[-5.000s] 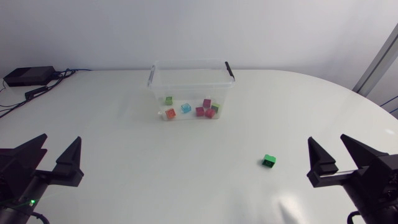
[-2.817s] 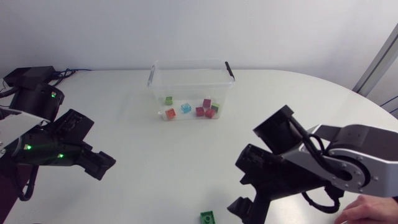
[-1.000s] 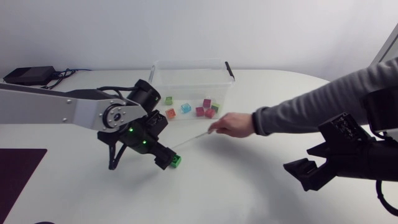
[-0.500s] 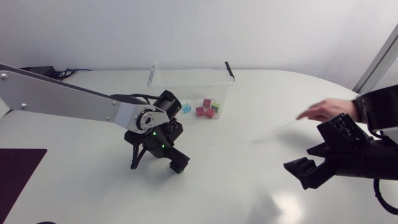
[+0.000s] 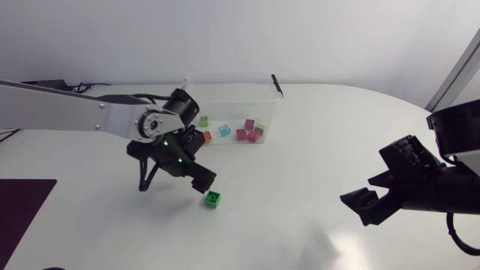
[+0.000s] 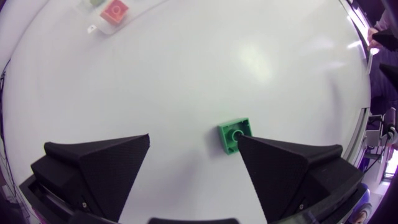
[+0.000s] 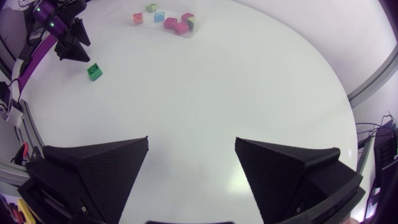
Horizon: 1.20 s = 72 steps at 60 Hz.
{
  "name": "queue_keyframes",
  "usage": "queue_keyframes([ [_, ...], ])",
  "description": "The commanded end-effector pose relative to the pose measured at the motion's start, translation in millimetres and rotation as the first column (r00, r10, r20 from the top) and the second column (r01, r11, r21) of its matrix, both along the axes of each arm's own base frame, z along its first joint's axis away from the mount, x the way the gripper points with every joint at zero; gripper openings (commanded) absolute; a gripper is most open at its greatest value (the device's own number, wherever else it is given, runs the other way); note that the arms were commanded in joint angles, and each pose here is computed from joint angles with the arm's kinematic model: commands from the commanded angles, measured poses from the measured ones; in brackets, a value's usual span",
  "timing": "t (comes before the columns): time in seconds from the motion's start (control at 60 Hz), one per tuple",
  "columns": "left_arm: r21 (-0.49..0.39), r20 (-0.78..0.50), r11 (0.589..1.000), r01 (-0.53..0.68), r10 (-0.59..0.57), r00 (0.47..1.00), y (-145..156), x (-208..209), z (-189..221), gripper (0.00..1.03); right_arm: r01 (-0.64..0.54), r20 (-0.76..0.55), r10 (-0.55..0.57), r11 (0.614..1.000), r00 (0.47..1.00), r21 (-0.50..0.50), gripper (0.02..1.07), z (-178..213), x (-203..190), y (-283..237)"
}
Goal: Place the duplo bricks in the container
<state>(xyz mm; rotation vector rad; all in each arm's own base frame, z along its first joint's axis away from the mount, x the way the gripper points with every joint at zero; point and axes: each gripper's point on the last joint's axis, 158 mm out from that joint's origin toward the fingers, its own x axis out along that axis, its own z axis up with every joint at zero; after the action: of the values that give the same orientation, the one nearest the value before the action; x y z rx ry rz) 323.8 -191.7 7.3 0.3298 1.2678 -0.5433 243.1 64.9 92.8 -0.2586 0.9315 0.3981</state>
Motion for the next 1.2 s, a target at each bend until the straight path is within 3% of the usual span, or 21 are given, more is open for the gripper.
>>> queue_keyframes([
  [0.0, -0.071, 0.072, 0.997, -0.018, 0.023, 0.997, -8, 15, 39, 0.99, -0.02, -0.017, 0.02, 1.0, 1.0, -0.013, 1.03, -7, -1, 2],
  [0.25, -0.015, -0.079, 0.998, 0.068, -0.069, 0.994, -39, -29, -1, 0.99, -0.014, -0.021, 0.014, 1.0, 1.0, -0.003, 1.03, -7, -2, 4],
  [0.567, 0.046, -0.178, 0.998, 0.049, -0.04, 0.983, -29, -36, -38, 0.99, -0.015, -0.032, 0.015, 1.0, 0.999, -0.006, 1.03, -11, -4, 3],
  [0.65, 0.048, -0.185, 0.998, 0.051, -0.041, 0.982, -30, -37, -42, 0.82, -0.015, -0.03, 0.015, 1.0, 0.999, -0.006, 1.03, -11, -4, 3],
  [0.683, 0.046, -0.179, 0.998, 0.048, -0.039, 0.983, -30, -34, -44, 0.56, -0.015, -0.033, 0.015, 1.0, 0.999, -0.006, 1.02, -12, -4, 3],
  [0.717, 0.041, -0.174, 0.999, 0.035, -0.028, 0.984, -30, -32, -47, 0.45, -0.015, -0.035, 0.015, 1.0, 0.999, -0.006, 1.02, -13, -5, 3],
  [0.833, 0.044, -0.18, 0.999, 0.026, -0.018, 0.984, -26, -33, -55, 0.34, -0.014, -0.039, 0.014, 1.0, 0.999, -0.006, 1.02, -15, -6, 3],
  [1.183, 0.021, -0.141, 1.0, 0.02, -0.017, 0.99, -25, -26, -49, 0.31, -0.016, -0.048, 0.015, 1.0, 0.999, -0.009, 1.02, -19, -8, 3],
])
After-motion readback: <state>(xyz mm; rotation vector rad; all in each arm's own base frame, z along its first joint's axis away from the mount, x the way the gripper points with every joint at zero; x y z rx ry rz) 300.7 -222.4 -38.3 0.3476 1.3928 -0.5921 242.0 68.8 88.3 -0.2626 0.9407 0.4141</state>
